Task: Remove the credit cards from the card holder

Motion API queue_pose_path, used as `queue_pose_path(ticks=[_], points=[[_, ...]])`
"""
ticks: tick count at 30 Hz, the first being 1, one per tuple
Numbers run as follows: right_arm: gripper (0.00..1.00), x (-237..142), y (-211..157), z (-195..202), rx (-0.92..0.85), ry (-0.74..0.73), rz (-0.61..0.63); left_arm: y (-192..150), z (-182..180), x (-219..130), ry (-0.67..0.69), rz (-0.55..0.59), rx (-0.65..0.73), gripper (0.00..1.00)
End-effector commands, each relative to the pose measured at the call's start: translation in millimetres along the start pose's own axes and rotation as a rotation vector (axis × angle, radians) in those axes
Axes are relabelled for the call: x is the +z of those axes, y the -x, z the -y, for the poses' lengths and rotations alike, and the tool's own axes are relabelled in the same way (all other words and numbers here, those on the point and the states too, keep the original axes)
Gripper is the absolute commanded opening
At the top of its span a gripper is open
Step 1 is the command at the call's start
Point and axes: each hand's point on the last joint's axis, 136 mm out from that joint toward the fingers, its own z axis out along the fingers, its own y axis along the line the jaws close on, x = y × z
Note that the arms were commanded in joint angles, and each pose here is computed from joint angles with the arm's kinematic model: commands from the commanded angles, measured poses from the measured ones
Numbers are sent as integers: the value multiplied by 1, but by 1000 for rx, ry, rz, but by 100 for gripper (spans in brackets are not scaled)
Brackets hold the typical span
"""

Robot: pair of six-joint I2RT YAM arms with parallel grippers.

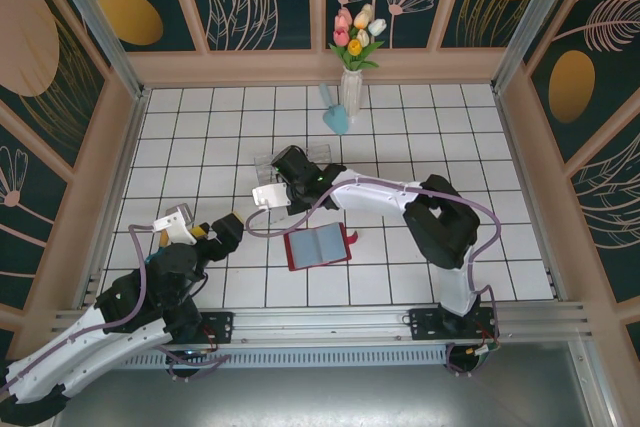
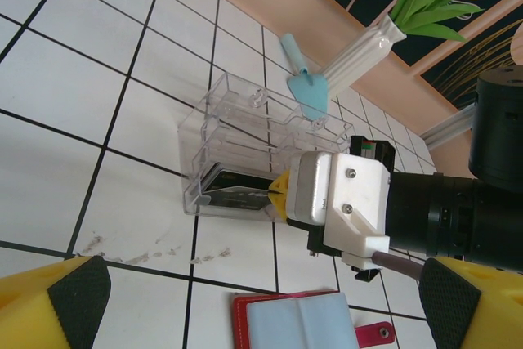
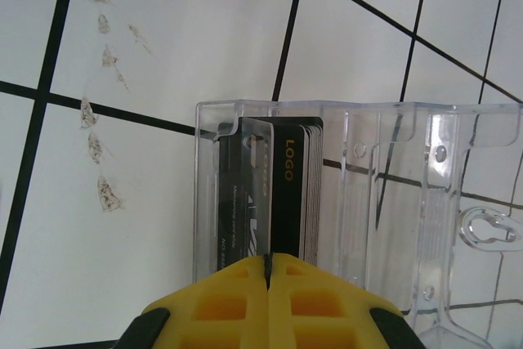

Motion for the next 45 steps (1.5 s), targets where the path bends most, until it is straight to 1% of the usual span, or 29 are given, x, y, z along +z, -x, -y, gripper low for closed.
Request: queue_pose_path(ticks=[1, 9, 10, 11, 14, 15, 17, 28, 31, 34, 36, 37, 39, 40, 41, 42, 45], points=[[0, 4, -3, 1, 31, 16, -3, -1, -2, 0, -2, 2, 1, 99], [1, 7, -9, 1, 33, 8, -21, -3, -2, 1, -2, -1, 2, 99], [5, 7, -8, 2, 34, 4, -18, -3, -2, 1, -2, -1, 3, 99], [6, 7, -7, 2, 38, 3, -15, -2, -2, 1, -2, 0, 2, 99], [14, 8, -7, 3, 41, -2, -16, -2, -2, 1, -6, 0, 0, 99], [18, 8, -7, 4, 42, -6, -17, -2, -2, 1, -9, -1, -1, 99], [31, 9, -7, 5, 43, -10, -20, -2, -2, 0, -10, -1, -2, 99], [32, 5, -3, 20, 68, -61, -11, -2, -1, 0, -15, 1, -2, 99], [32, -7, 7, 29, 116, -73, 24, -2, -1, 0, -12, 1, -1, 99], [37, -26, 15, 36, 199, -79, 63, -2, -1, 1, -11, 2, -2, 99], [43, -42, 15, 38, 254, -112, 91, -1, -1, 1, -6, 7, 0, 99], [50, -51, 15, 41, 285, -139, 115, -1, -1, 2, -4, 7, 4, 99], [62, -70, 17, 42, 357, -169, 183, -1, 2, 5, 3, 7, 17, 99], [64, -79, 15, 43, 393, -188, 202, -1, 3, 6, 9, 6, 25, 99], [90, -88, 12, 43, 439, -199, 224, -2, 5, 9, 18, 3, 37, 99], [99, -96, 8, 45, 486, -216, 243, -2, 5, 12, 34, 3, 48, 99], [99, -120, -14, 43, 633, -276, 290, -4, 10, 25, 90, -6, 103, 99]])
